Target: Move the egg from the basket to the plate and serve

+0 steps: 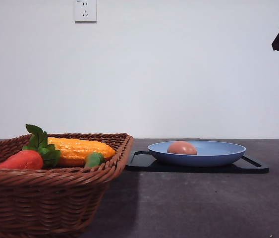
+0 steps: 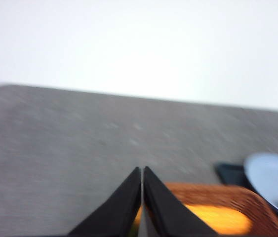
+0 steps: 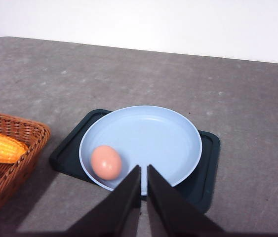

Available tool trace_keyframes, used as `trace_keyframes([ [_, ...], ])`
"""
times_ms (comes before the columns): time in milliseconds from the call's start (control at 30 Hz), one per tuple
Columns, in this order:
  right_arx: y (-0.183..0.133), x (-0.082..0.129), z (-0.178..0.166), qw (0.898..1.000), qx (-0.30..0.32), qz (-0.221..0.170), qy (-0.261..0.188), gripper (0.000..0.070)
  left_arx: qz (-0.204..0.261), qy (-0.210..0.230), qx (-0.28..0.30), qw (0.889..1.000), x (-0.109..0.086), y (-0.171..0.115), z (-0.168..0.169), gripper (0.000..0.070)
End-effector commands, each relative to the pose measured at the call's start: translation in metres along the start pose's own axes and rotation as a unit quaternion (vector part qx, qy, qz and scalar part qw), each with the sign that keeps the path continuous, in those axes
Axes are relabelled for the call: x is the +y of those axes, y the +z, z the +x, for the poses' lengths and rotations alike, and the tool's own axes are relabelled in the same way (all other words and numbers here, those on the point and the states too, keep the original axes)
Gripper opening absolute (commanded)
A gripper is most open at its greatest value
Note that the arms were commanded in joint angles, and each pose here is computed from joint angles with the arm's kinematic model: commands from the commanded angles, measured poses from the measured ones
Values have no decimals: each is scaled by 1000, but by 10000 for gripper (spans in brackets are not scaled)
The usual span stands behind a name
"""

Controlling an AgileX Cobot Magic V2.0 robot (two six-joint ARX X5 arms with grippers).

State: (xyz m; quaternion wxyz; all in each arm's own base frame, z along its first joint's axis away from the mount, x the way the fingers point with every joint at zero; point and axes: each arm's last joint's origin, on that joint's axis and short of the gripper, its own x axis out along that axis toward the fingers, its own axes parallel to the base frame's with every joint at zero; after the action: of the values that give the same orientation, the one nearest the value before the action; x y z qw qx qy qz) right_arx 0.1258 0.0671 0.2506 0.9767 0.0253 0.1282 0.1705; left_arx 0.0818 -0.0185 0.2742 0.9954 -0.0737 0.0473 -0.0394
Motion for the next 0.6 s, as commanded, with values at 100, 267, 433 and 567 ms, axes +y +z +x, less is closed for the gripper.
trace_keyframes([
  [100, 3, 1, 0, 1000, -7, 6, 3, 0, 5, 65, -16, 998, 17, -39, 6, 0],
  [267, 3, 1, 0, 1000, -7, 6, 3, 0, -1, 111, -27, 993, 31, -74, 10, 0],
  [433, 3, 1, 0, 1000, -8, 6, 3, 0, 2, 130, -5, 991, 37, -90, 14, 0],
  [567, 3, 1, 0, 1000, -8, 6, 3, 0, 23, 110, 8, 994, 39, -98, 17, 0],
])
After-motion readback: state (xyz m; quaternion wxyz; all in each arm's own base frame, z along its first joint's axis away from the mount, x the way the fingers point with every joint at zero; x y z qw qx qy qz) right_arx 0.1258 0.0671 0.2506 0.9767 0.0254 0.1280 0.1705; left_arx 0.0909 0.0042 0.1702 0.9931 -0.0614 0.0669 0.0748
